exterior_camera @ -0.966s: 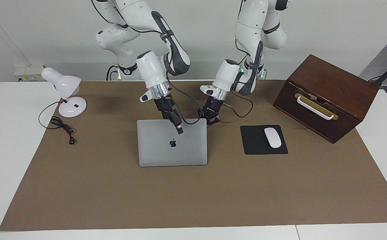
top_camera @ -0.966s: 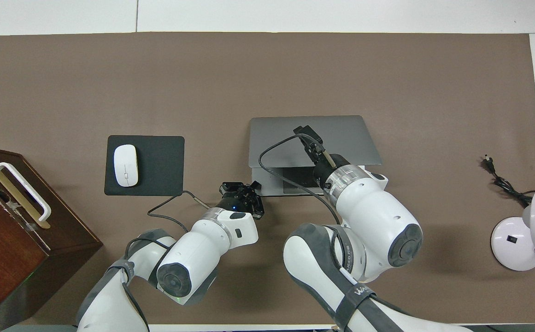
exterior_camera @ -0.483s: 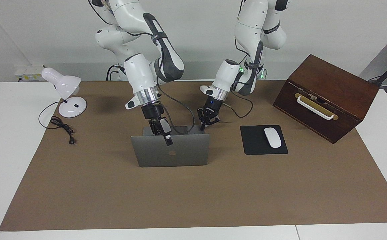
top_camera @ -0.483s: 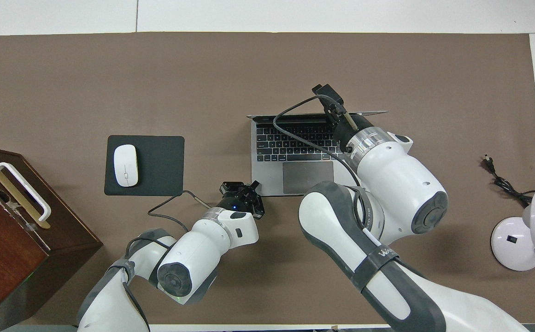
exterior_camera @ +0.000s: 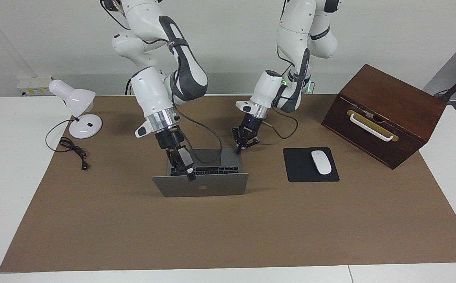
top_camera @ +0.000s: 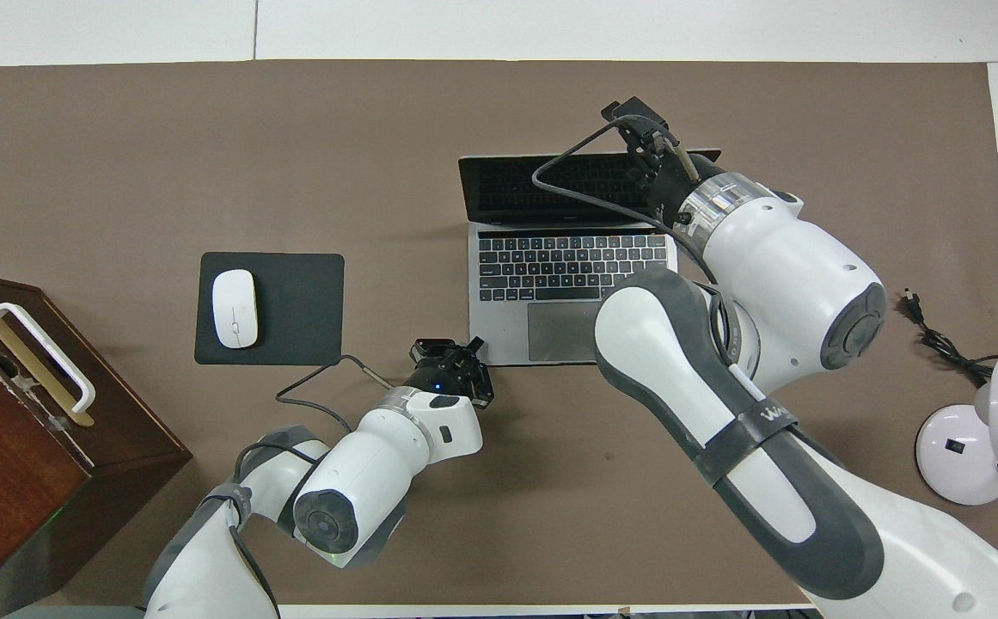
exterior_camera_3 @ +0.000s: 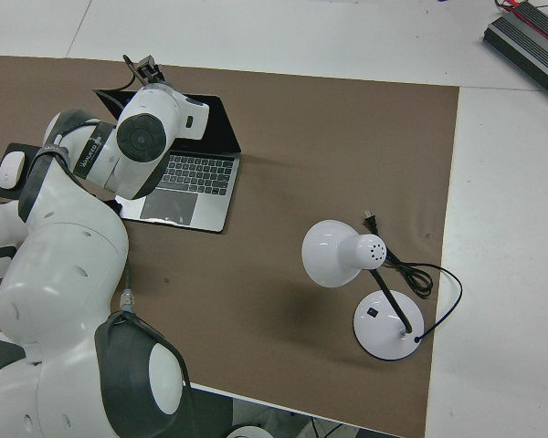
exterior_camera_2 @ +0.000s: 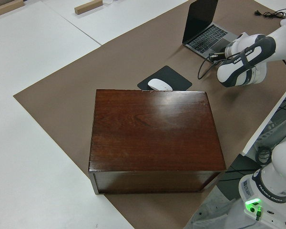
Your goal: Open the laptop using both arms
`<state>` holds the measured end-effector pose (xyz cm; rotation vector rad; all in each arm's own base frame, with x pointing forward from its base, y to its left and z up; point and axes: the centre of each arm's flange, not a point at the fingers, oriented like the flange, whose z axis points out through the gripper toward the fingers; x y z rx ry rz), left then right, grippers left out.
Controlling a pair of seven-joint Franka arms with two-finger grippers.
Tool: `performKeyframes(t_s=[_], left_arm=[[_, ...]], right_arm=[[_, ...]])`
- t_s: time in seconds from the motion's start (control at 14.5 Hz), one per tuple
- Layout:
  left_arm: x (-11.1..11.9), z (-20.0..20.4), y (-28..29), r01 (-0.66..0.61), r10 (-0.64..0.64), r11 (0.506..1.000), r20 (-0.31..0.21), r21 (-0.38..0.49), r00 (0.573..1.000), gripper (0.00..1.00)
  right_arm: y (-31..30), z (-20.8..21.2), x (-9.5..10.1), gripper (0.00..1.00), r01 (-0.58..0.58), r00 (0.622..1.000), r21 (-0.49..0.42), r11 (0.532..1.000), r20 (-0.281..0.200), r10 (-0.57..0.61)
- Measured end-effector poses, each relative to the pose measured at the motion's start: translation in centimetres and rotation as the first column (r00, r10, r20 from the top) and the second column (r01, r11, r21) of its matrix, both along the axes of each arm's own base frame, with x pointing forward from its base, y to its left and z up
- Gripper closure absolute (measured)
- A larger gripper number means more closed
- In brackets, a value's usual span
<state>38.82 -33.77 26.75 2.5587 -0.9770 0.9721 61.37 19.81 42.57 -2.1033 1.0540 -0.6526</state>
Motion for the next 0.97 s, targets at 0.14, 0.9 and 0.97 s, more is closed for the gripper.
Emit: performKeyframes(t_s=[0.14,0.9,0.97], left_arm=[[0.0,0.0,0.0,0.0,0.0,1.0,0.0,0.0,1.0,0.99],[0.0,0.0,0.0,-0.001,0.001,1.0,0.0,-0.001,1.0,0.99],[0.0,0.0,0.0,-0.005,0.005,1.0,-0.002,-0.004,1.0,0.99]], right_arm=[[0.4,-0.2,0.0,0.0,-0.009,1.0,0.002,1.0,-0.007,0.009],[0.9,14.3,-0.5,0.0,-0.135,0.976,0.019,0.991,0.177,0.13],[-1.3,15.5,0.7,0.0,-0.18,0.96,-0.094,0.979,0.201,0.196]])
